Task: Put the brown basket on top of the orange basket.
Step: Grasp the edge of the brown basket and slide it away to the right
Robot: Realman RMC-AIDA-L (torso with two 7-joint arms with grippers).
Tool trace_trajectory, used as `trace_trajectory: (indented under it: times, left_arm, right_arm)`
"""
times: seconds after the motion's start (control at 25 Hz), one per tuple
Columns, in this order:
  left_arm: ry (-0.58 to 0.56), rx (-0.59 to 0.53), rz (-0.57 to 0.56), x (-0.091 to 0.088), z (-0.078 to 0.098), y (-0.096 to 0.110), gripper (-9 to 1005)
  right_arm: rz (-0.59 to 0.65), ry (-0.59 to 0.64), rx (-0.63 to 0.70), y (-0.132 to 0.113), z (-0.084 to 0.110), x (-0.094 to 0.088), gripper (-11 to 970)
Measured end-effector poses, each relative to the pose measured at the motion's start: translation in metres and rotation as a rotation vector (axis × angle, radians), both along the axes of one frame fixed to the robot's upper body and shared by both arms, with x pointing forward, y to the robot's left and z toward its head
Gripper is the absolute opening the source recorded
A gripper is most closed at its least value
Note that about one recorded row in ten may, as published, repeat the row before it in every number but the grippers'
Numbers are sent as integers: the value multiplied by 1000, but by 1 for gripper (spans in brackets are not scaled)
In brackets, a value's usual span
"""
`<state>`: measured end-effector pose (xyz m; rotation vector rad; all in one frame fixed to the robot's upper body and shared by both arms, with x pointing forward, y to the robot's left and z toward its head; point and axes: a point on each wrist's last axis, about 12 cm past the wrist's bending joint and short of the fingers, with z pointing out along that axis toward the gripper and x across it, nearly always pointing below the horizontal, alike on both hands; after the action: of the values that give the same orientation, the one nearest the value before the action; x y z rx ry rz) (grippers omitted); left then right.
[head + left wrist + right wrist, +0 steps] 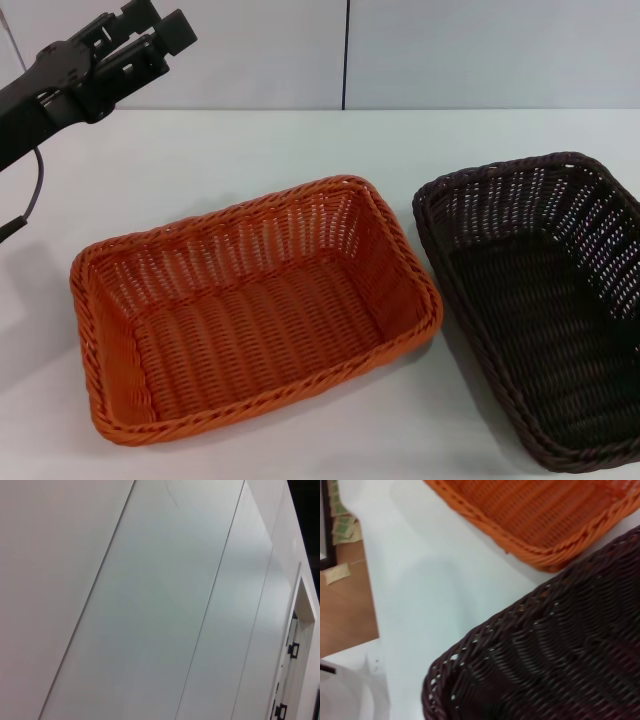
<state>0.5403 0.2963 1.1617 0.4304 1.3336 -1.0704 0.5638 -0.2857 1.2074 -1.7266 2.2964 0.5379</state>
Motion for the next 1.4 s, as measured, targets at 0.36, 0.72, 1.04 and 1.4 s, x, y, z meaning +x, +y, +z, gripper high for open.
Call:
trace_trajectory:
  times: [0.36,0.72,1.04,1.4]
  left_arm:
    - [13,-3,-7,-1,-3,-2,830]
    - [26,-10,-9,3,-4,-3,829]
    - [37,4,14,9,-3,-4,829]
    - [47,2,7,14,-4,-9,829]
  right_arm:
    - [40,38,26,6,-1,-8,569]
    - [75,6,21,9,11,-20,569]
    - [116,11,67,11,6,-26,569]
    - [99,-18,60,6,4,-23,568]
